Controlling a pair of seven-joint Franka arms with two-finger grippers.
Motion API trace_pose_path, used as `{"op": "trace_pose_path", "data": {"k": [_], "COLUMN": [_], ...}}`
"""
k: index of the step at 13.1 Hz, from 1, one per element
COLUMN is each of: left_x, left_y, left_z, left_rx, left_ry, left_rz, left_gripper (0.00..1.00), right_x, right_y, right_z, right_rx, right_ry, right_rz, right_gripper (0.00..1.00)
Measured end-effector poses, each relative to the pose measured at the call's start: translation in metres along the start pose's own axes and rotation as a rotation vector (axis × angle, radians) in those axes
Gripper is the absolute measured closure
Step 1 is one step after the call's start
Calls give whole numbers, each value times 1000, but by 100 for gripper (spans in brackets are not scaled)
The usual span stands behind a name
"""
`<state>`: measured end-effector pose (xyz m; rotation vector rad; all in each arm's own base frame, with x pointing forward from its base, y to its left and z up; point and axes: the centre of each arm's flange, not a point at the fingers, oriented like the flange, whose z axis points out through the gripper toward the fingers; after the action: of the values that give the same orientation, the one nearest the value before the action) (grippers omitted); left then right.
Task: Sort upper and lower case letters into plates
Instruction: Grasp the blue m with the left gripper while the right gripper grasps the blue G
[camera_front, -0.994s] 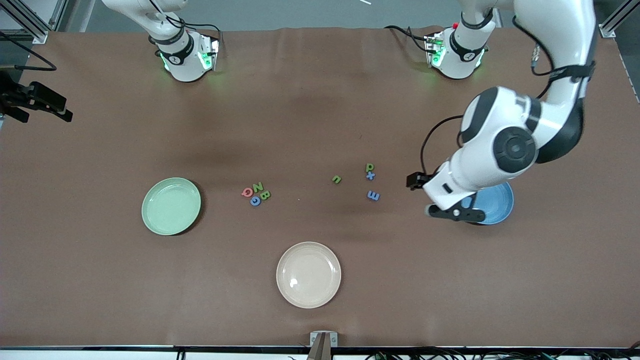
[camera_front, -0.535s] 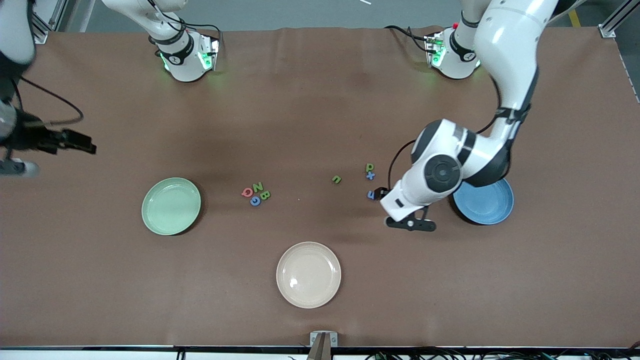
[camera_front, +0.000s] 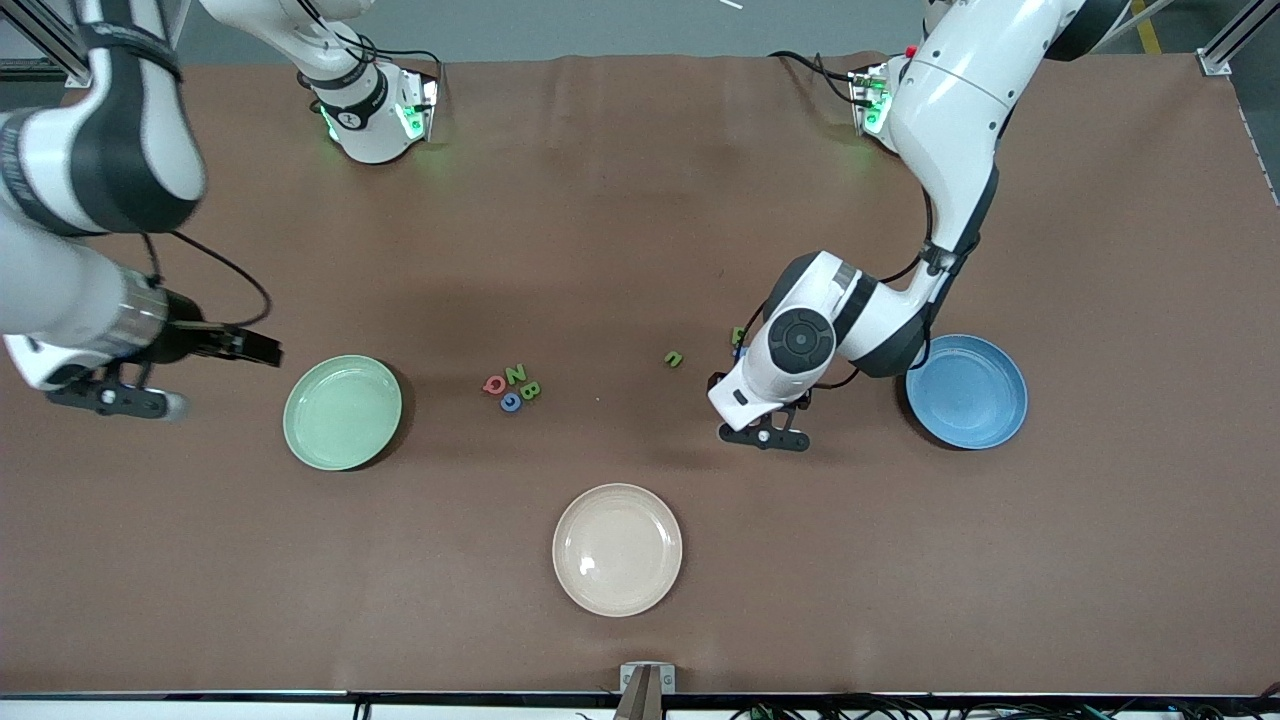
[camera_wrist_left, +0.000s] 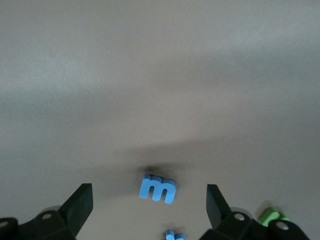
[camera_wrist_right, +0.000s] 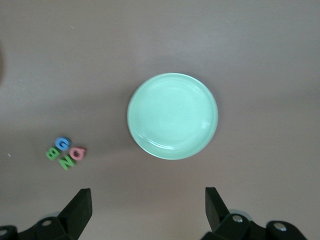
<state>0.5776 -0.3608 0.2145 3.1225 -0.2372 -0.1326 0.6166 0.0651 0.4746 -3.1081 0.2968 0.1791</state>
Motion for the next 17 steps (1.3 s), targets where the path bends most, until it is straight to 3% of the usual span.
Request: {"op": "trace_pose_path", "data": {"k": [2,5,7,8,14,17], "left_x": [-9,-17,-22,-24,-27,-26], "left_y": [3,7,7,8,8,8], "left_z": [14,25,31,34,39,38], "left_rx": [4,2,8,18,32,26], "left_ry": [8,9,-1,-3,14,27], "left_rz": [8,18,23,34,55,56], "left_gripper": [0,4,24,28,37,42], "right_x": [5,2,-3,-6,-22,-41], "right_y": [-37,-98,-136,-151,-188,-201], "right_z": [44,123,165,184,274,296], "right_rx": [5,67,77,77,80,68], "right_ry": [34,54,65,74,130,117], "right_rz": [40,54,44,36,28,50], "right_gripper": [0,0,0,0,3,5]}}
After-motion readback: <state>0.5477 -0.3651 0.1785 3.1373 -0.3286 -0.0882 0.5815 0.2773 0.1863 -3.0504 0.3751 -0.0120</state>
